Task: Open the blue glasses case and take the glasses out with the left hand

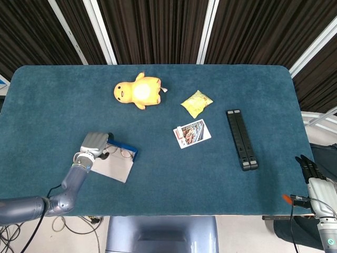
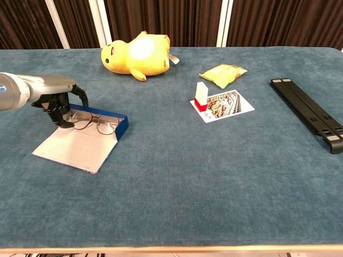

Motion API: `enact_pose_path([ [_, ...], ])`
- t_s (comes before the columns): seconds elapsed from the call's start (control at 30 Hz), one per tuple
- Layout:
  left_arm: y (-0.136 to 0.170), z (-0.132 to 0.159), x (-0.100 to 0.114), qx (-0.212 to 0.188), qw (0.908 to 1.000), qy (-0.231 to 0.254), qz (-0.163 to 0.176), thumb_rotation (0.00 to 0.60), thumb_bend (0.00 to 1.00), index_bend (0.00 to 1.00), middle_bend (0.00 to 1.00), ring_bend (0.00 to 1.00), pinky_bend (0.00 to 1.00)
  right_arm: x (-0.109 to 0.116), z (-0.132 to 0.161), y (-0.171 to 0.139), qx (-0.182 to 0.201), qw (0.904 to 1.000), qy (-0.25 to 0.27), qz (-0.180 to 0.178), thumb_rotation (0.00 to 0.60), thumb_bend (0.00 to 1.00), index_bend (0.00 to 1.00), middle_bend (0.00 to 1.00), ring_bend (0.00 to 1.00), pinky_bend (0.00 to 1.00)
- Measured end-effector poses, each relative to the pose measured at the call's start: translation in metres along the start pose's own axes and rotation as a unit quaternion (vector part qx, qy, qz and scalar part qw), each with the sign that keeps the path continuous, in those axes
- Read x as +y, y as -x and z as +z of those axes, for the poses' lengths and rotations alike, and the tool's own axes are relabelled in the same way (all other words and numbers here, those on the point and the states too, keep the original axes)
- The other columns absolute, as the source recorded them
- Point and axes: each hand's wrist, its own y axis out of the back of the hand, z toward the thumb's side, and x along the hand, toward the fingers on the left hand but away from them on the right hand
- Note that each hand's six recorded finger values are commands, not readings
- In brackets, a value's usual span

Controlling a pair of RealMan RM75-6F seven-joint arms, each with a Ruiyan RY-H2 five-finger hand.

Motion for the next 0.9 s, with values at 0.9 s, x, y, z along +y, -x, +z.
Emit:
enact_pose_path([
  [0.9,0.005,0.011,0.004,-0.033,0.9974,0.045,0.046,0.600,0.39,0.41,0.94,0.86,0.94,0.000,0.000,0.000,-0.001,1.0000,0.004,0.002,0.600,0.15,0.00,0.00,0.00,0.20],
])
